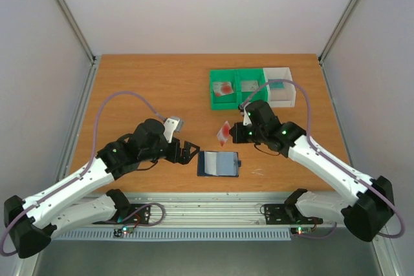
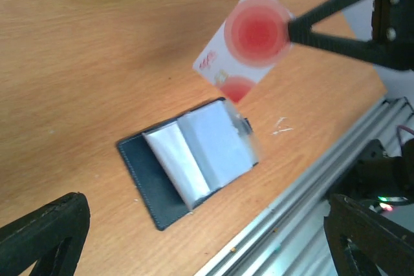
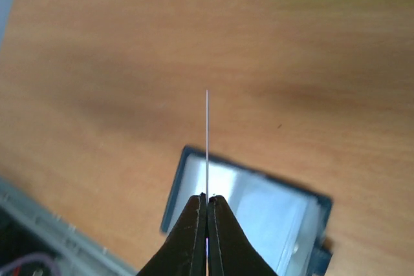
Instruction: Take the credit cards out of the card holder
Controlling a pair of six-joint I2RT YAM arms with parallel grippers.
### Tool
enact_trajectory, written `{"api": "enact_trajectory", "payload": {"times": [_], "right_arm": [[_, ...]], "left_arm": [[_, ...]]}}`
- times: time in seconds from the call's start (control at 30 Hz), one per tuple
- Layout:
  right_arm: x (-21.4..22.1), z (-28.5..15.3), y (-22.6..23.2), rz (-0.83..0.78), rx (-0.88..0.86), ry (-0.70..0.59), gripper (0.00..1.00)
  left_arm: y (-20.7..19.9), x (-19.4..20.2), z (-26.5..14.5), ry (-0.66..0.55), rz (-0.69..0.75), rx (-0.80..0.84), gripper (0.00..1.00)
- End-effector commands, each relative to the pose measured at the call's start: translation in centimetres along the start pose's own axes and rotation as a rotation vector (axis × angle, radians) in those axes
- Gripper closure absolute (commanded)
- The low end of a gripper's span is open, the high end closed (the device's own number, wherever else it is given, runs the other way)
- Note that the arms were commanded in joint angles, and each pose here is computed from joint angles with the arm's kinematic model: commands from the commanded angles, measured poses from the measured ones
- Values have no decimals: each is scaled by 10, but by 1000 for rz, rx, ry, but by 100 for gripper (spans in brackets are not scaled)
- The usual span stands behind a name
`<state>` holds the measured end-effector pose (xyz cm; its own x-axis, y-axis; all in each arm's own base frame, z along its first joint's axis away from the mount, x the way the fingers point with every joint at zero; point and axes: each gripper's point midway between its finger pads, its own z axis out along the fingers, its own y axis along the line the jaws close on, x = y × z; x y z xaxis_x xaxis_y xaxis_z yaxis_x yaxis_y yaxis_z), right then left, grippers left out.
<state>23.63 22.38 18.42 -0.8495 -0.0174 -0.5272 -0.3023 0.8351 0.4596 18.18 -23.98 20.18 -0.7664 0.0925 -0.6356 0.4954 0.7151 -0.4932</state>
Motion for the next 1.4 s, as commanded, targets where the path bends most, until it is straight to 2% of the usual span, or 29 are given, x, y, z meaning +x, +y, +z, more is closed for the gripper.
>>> {"api": "enact_trajectory", "payload": {"times": [0.0,0.27,0.5,0.73,0.97,1.37], "right_arm": [[-45,17,-20,104,19,-130,99],[-99,43,-54,177,90,-231,99],[-146,60,-62,159,122,-351,99],[-184,75,-77,146,219,-427,99],[-206,100,-89,138,242,-425,99],[-211,146,-101,163,231,-381,99]], "left_arm": [[18,-4,3,-39,23,-95,1],[38,9,20,20,30,-174,1],[34,21,34,93,49,-132,1],[30,23,36,96,32,-107,1],[28,20,27,62,19,-96,1],[34,18,18,16,-8,-121,1]]}}
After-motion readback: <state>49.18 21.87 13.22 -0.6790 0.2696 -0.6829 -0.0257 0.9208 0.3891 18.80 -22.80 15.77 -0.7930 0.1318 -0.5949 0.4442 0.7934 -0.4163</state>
